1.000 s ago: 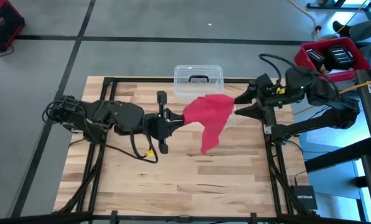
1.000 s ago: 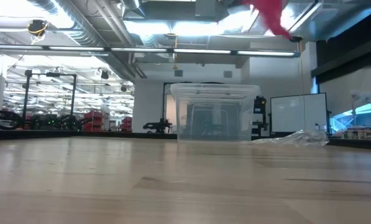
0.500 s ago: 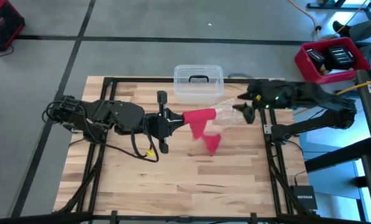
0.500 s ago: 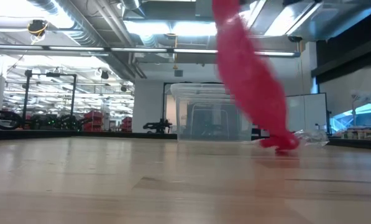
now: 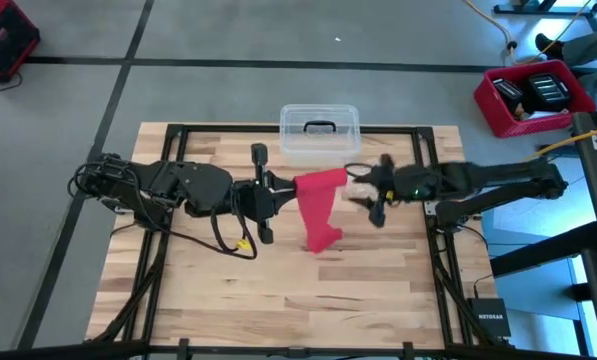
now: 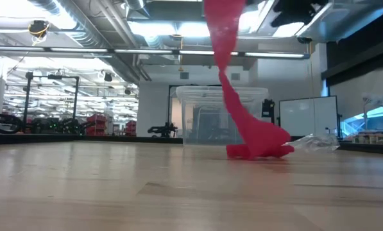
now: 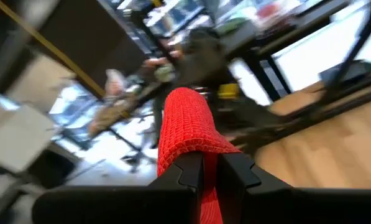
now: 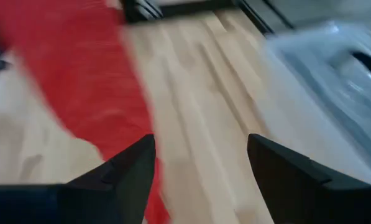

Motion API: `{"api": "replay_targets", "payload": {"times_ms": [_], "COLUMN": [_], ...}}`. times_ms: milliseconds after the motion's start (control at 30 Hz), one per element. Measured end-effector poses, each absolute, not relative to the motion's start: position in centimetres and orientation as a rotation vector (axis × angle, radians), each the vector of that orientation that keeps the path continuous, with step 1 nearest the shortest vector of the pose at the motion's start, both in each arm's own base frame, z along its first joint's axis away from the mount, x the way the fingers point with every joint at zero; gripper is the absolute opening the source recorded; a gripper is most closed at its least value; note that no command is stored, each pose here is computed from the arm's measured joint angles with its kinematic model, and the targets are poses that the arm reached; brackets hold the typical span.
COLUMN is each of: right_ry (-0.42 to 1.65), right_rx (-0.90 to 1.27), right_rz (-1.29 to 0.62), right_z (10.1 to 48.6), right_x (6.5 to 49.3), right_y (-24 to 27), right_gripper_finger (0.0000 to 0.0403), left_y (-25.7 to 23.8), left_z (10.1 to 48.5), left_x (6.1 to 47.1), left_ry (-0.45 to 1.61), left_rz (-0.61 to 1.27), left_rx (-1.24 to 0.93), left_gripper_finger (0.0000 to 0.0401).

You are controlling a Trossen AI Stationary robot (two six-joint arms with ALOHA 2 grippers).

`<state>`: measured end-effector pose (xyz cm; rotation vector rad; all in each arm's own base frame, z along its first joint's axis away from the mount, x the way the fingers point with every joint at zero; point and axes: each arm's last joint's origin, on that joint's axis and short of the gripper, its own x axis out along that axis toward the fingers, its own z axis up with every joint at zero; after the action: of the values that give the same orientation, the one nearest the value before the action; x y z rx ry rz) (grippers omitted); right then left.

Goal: Roll bandage
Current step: Roll the red bandage

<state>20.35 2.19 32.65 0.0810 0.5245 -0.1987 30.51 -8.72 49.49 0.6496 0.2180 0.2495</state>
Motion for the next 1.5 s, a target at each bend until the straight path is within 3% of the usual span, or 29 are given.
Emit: {"api": "replay_targets", "payload": {"times_ms": [167,467,667,867,1067,1500], "right_ry": [0.337,0.397,0.338,0.16,0.078,0.075], "right_rx": [0.088,0.097,-0.004,-0.137,-0.209,-0.244], "right_rz": [-0.066,-0.067,-0.087,-0.151,-0.11,-0.041], "right_z": [29.4,26.1,28.0,33.8,36.7,36.2], "right_x": [22.0,24.1,24.5,23.3,23.0,24.4], "right_y": [4.3,4.8,4.8,4.3,4.4,4.9], "right_gripper_finger": [0.0257,0.0257,0.0255,0.0228,0.0212,0.0211], "left_y": [-8.4,-7.5,-7.6,-7.7,-7.8,-7.9], "left_z": [50.6,50.8,50.8,50.7,50.7,50.8], "left_x": [30.6,30.8,30.8,30.9,31.0,31.0], "left_ry": [0.153,0.138,0.141,0.113,0.081,0.07], "left_rz": [0.351,0.386,0.382,0.303,0.223,0.196], "left_rx": [0.677,0.658,0.657,0.639,0.607,0.601], "left_gripper_finger": [0.0017,0.0017,0.0017,0.0017,0.0017,0.0017]}}
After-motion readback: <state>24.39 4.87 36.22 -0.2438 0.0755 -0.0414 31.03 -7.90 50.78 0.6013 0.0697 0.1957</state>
